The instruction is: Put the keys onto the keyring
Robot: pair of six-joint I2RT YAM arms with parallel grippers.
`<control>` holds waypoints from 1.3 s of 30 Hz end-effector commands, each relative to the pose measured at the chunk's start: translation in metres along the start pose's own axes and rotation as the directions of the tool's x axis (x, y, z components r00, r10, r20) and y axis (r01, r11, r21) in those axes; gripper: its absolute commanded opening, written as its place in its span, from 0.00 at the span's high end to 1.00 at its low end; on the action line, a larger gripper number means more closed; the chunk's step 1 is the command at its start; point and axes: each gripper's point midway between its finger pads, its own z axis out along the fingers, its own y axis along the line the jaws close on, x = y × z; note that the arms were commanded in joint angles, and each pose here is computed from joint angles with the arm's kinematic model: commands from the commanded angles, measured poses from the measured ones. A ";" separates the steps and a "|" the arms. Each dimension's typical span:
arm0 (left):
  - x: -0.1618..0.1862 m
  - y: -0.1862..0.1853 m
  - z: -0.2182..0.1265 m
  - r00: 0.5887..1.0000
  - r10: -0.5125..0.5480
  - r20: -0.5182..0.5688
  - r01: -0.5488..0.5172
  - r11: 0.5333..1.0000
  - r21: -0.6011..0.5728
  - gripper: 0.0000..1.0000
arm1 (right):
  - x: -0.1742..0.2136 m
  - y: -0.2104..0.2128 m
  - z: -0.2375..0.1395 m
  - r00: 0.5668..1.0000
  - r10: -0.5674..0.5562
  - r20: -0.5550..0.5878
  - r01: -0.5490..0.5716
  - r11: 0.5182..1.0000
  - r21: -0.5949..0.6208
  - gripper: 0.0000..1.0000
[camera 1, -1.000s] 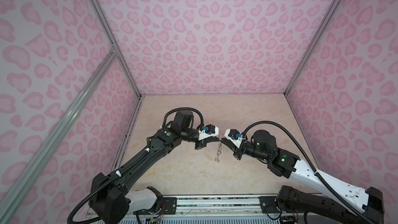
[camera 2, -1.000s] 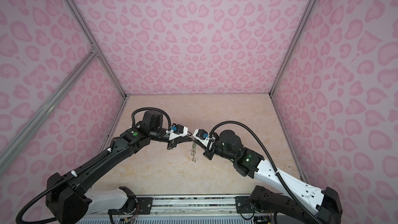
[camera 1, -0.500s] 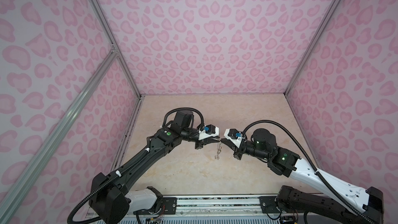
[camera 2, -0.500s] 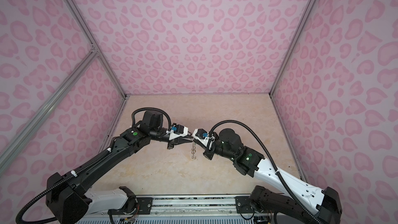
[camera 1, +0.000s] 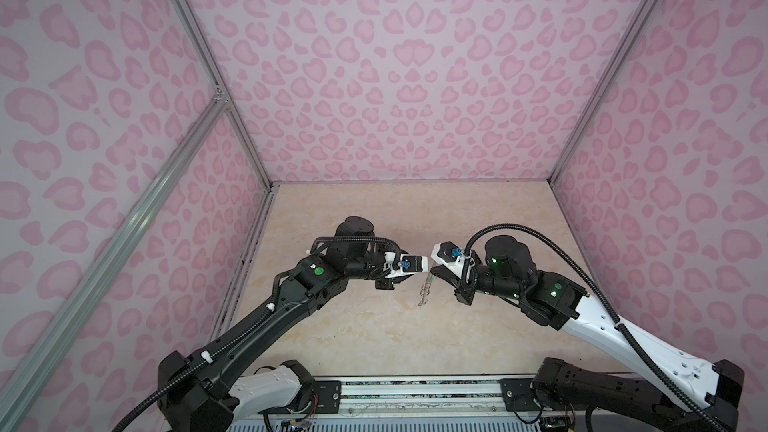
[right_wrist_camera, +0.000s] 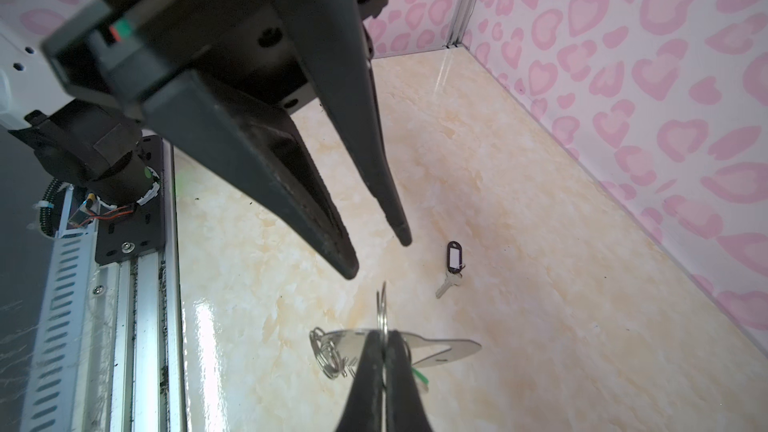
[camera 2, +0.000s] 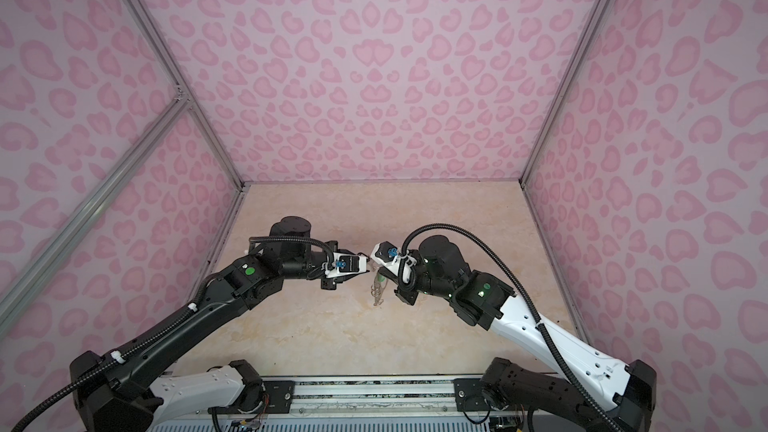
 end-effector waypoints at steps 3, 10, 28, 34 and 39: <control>-0.008 0.002 0.002 0.998 0.056 0.012 -0.055 0.998 -0.025 0.75 | 0.002 0.007 0.000 1.000 -0.007 -0.016 0.006 0.999 -0.041 1.00; -0.016 -0.006 0.005 0.997 0.071 0.032 -0.071 0.997 -0.002 0.76 | 0.002 0.008 0.001 1.000 0.000 -0.013 0.000 0.999 -0.049 1.00; -0.014 -0.012 0.015 0.998 0.057 0.026 -0.058 0.998 0.035 0.92 | -0.003 0.015 0.004 1.000 -0.008 0.003 0.008 0.997 -0.078 1.00; -0.019 -0.012 0.014 0.999 0.015 0.043 -0.016 0.999 0.039 0.97 | 0.003 0.007 0.003 0.999 -0.025 -0.023 0.025 0.999 -0.024 0.84; -0.022 -0.011 0.012 0.996 -0.060 0.073 0.057 0.997 0.044 0.97 | 0.008 -0.005 -0.008 0.999 -0.043 0.018 0.041 0.996 0.079 0.73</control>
